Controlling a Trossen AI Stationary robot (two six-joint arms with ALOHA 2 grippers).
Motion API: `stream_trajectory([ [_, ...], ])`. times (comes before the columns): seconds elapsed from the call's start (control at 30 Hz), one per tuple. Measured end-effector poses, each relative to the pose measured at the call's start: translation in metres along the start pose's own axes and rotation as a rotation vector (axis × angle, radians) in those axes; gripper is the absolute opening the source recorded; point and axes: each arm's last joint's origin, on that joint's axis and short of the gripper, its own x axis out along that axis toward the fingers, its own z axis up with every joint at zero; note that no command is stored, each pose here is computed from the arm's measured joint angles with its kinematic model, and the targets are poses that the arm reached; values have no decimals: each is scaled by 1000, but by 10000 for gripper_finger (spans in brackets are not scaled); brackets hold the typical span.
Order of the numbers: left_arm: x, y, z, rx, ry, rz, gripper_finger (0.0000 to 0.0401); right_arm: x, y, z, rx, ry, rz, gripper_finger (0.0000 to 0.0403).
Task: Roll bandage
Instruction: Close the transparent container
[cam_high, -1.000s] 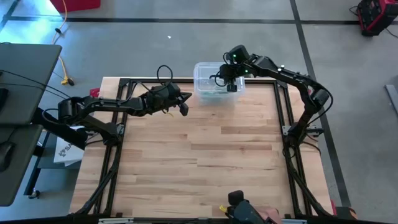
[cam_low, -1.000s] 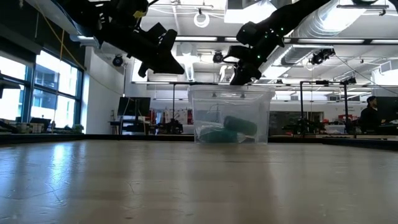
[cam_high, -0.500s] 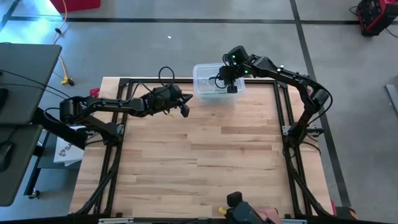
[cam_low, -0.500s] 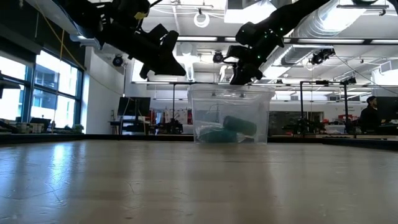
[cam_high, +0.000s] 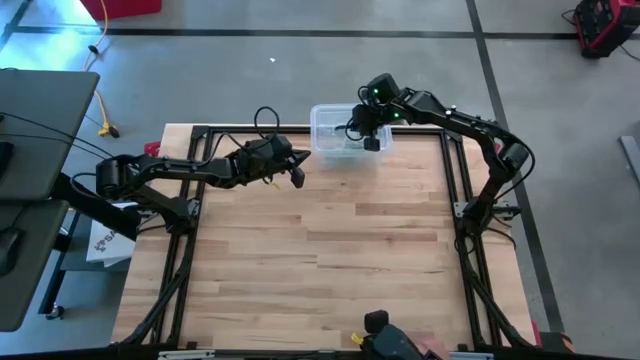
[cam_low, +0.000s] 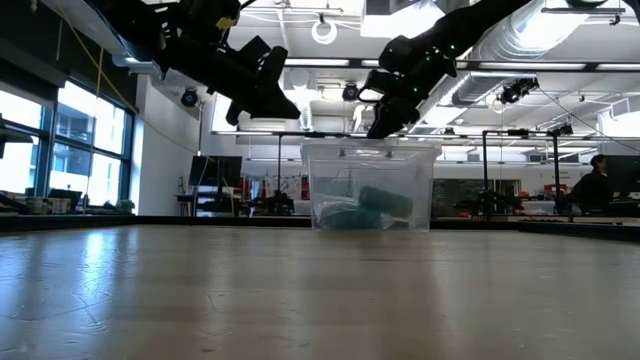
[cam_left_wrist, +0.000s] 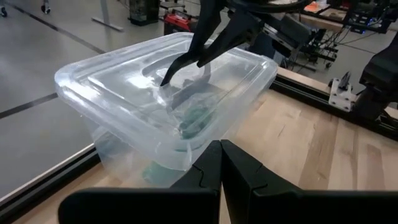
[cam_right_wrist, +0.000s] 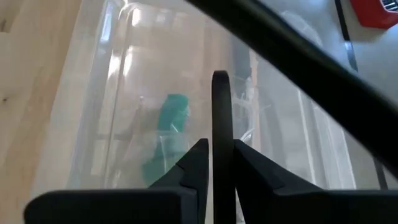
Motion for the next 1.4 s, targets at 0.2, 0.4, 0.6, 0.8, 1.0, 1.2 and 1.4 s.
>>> stream_trajectory([
  [0.2, -1, -4, 0, 1, -5, -12, 0, 0, -1, 1, 12, -12, -5, 85],
  [0.4, -2, -11, 9, -19, -94, -101, 0, -17, -1, 8, -26, -31, -45, 149],
  [0.6, 7, 6, 31, -29, -194, -79, 0, -72, -18, -1, 68, -122, -135, 157],
  [0.8, 51, 24, 13, -10, -117, -96, 0, -66, -8, -35, 195, -358, 257, 133],
  [1.0, 89, 31, -11, -68, -36, -145, 0, -27, 6, -32, 183, -374, 315, 91],
  [1.2, 93, 31, -10, -77, -27, -168, 0, -9, -9, -30, 254, -288, 62, 49],
  [1.4, 89, 29, -7, -86, -20, -187, 0, -12, -25, -37, 352, -199, -173, 20],
])
